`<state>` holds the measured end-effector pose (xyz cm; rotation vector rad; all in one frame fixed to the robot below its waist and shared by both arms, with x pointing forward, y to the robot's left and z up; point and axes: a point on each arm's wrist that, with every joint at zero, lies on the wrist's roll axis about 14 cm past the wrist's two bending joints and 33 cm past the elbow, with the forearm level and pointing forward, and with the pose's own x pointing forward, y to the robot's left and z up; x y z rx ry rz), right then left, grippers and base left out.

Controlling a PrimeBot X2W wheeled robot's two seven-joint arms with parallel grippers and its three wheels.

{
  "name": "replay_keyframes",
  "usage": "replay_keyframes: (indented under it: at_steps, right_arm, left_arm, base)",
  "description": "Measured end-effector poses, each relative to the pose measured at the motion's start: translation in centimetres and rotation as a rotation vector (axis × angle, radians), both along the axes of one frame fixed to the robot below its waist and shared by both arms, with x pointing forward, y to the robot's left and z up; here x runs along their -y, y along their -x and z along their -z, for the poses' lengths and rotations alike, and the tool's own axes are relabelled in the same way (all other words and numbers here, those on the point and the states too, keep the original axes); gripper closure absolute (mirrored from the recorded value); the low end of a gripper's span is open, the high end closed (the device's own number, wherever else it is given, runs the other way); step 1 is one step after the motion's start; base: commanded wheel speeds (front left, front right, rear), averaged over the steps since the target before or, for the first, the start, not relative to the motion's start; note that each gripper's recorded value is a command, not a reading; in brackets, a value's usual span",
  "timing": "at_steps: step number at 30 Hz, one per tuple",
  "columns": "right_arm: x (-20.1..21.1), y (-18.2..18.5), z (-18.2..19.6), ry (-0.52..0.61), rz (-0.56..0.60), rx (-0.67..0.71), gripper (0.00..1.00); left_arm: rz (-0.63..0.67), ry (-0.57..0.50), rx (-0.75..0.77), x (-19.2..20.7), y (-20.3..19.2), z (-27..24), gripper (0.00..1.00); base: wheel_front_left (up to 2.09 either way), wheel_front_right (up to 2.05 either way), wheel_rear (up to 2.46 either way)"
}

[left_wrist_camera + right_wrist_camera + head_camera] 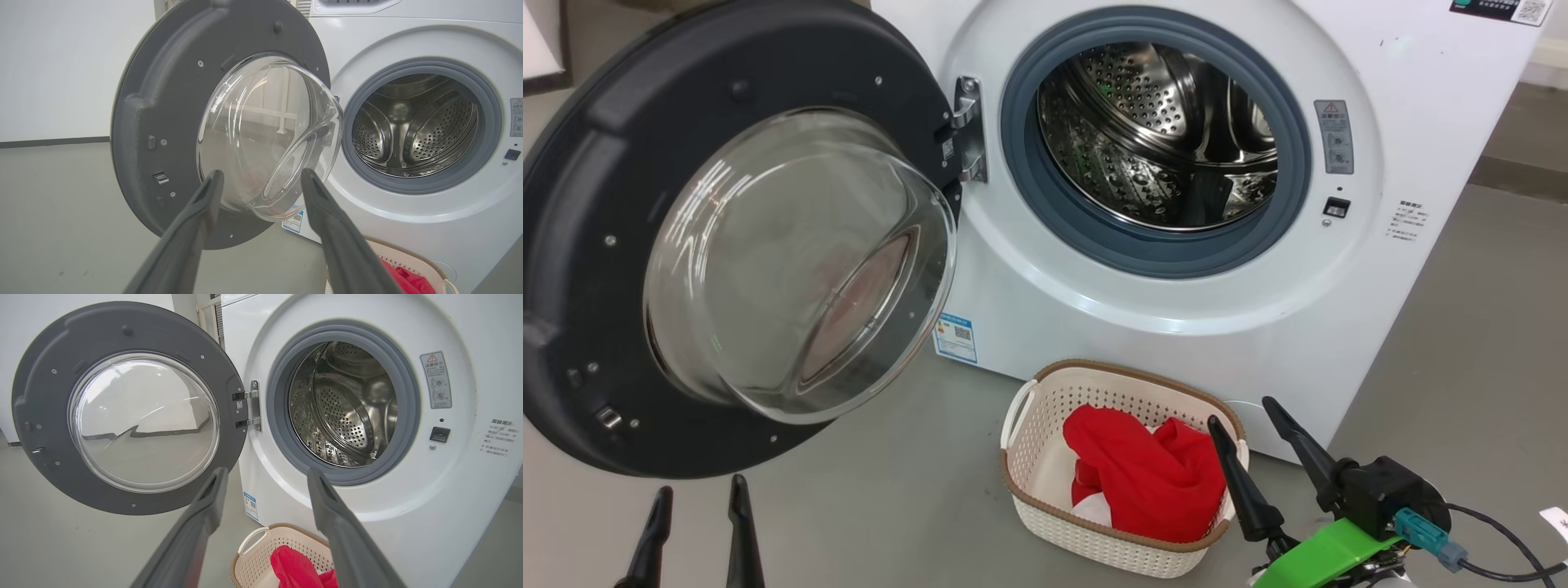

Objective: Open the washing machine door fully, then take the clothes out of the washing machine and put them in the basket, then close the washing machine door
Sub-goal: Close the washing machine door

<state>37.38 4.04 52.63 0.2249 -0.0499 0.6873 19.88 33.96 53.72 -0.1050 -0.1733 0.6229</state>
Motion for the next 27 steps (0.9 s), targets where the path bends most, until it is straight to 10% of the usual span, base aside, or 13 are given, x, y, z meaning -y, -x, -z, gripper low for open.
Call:
replay_keyframes:
  at_steps: [25, 26, 27]
  right_arm:
    - [-1.2, -0.2, 0.1, -0.001, -0.031, -0.007, 0.00]
    - [-1.1, -0.2, 0.1, -0.001, -0.030, -0.007, 0.00]
    - [-1.1, -0.2, 0.1, -0.002, -0.029, -0.008, 0.00]
  left_arm:
    - [-0.057, 0.001, -0.014, -0.8, 1.0, 0.1, 0.00]
    - [-0.057, 0.001, -0.014, -0.8, 1.0, 0.2, 0.02]
    - [-0.056, 0.001, -0.015, -0.8, 1.0, 0.2, 0.51]
  base:
    - [0.00, 0.00, 0.00]
    - [0.00, 0.00, 0.00]
    - [0.00, 0.00, 0.00]
